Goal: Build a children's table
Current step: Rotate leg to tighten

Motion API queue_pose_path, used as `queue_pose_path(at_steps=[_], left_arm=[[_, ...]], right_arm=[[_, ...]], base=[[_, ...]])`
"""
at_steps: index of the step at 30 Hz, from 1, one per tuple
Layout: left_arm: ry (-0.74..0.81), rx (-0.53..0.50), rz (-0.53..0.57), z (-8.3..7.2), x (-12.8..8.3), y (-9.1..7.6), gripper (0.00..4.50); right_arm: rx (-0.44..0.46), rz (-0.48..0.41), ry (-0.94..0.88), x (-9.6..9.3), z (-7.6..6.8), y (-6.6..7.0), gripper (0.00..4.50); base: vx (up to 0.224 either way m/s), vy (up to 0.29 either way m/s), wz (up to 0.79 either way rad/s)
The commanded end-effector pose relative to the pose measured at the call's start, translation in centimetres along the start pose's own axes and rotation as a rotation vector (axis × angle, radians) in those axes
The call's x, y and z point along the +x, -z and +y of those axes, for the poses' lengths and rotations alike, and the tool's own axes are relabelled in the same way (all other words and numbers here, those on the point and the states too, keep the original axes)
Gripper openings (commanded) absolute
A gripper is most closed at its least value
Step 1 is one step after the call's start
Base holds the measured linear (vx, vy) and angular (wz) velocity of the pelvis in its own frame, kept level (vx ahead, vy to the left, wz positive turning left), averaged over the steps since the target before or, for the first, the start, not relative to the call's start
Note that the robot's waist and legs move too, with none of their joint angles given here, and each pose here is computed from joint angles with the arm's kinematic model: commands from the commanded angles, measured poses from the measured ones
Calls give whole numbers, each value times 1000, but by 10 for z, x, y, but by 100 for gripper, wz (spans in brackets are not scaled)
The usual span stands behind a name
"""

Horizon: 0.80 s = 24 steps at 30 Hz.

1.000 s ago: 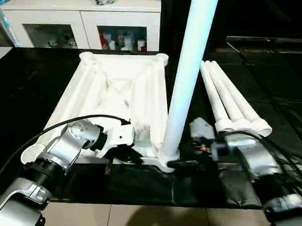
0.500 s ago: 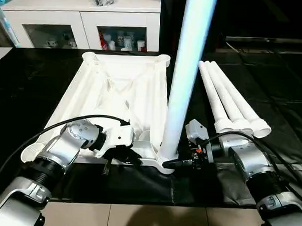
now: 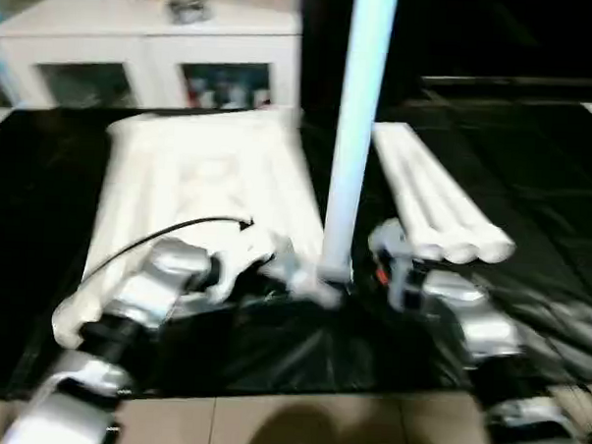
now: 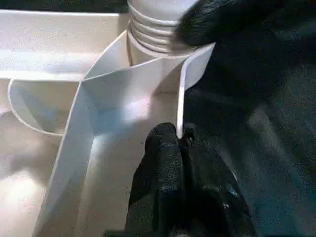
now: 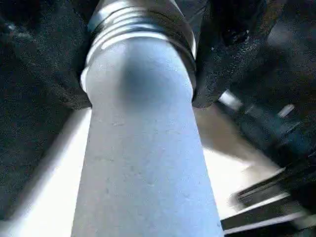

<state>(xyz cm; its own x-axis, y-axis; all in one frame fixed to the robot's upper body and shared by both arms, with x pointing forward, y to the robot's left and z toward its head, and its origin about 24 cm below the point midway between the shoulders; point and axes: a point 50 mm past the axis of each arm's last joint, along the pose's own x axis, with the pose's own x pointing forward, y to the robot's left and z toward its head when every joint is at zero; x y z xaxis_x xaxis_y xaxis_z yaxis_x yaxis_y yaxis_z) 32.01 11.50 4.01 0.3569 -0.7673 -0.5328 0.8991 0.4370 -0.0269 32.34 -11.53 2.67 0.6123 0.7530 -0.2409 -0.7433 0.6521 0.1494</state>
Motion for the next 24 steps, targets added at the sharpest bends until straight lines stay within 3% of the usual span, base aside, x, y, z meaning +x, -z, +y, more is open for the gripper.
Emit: queue_pose_path(at_steps=[1, 7, 10, 16, 19, 24], left_arm=[[-101, -56, -66, -8, 25, -27, 0], [-179, -85, -110, -11, 33, -45, 0], [-161, -56, -102, -13, 33, -45, 0], [-161, -51, -71, -10, 27, -35, 0], [-108, -10, -61, -7, 17, -27, 0], [-5, 63, -38, -7, 6, -16, 0]], right_arm=[[53, 22, -58, 44, 43, 2, 273], [77, 37, 72, 55, 42, 2, 273], [86, 25, 68, 54, 42, 2, 342], [81, -7, 110, 47, 31, -1, 391], [21, -52, 66, 30, 19, -6, 425], [-85, -75, -21, 4, 3, -13, 440]], base=[[0, 0, 0], [0, 0, 0], [0, 0, 0], [0, 0, 0], [0, 0, 0], [0, 0, 0]])
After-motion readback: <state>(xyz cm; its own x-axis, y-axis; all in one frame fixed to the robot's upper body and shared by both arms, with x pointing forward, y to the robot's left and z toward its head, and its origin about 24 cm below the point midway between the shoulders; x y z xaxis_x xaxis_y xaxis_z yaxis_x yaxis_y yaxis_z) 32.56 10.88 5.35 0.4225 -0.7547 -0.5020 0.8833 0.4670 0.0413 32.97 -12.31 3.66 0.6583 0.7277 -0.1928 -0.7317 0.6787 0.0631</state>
